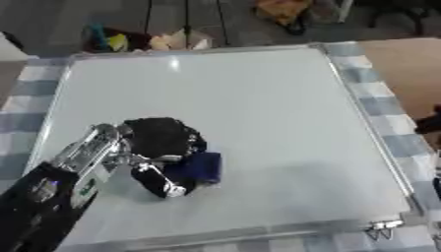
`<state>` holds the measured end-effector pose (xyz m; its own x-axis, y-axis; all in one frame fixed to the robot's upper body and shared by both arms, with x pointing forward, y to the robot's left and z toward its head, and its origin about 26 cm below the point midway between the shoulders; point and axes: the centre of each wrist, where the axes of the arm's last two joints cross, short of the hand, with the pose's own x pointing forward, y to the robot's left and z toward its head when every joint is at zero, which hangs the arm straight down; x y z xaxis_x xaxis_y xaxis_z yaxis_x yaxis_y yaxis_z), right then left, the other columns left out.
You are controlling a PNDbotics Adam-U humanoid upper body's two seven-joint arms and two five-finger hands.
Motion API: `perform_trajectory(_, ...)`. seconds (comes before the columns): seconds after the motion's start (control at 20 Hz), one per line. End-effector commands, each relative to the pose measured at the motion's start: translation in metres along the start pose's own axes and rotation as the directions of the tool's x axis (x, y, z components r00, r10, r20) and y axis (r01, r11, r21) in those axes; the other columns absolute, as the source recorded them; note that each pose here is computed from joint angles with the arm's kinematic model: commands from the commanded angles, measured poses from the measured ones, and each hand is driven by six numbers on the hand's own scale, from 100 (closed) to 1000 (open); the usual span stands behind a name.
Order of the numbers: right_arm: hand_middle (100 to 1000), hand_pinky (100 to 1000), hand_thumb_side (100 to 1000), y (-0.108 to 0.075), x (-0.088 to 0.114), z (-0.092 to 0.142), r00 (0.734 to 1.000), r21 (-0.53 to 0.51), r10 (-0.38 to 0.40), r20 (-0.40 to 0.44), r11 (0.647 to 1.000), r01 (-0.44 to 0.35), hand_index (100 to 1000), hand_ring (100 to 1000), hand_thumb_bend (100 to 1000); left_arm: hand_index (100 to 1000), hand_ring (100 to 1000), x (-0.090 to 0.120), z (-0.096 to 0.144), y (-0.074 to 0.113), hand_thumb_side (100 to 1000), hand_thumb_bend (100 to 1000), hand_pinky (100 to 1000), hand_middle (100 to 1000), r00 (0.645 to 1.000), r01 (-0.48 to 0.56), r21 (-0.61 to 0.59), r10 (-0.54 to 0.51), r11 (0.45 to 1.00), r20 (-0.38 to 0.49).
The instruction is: Wipe the whiteboard clean with a brush.
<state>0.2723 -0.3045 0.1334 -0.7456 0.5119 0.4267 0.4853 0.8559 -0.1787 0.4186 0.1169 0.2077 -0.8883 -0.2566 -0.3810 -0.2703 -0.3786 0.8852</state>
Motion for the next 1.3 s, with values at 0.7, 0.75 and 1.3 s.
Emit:
perform_trajectory(0.7,444,467,694,-0.0017,0.0042,-0.0049,1.0,-0.006,-0.016,0.02,1.0,0.016,675,530,100,335,724,-0.0026,0.0008,0.0145,563,112,554,575,0.999,0.048,0.001,-0.048,0.999,-0.007)
perform_trajectory(0.75,444,467,695,-0.0017,0.0042,-0.0048,1.0,-0.006,-0.016,0.019,1.0,0.016,674,530,100,333,720,-0.0028,0.001,0.0143,562,109,552,571,0.999,0.048,0.002,-0.048,0.999,-0.009)
perform_trajectory(1.3,441,467,694,-0.0011,0.0044,-0.0047,1.0,-0.008,-0.02,0.018,1.0,0.02,673,528,100,325,607,-0.0046,0.0027,0.0157,520,100,493,474,0.998,0.056,0.016,-0.055,0.998,-0.041)
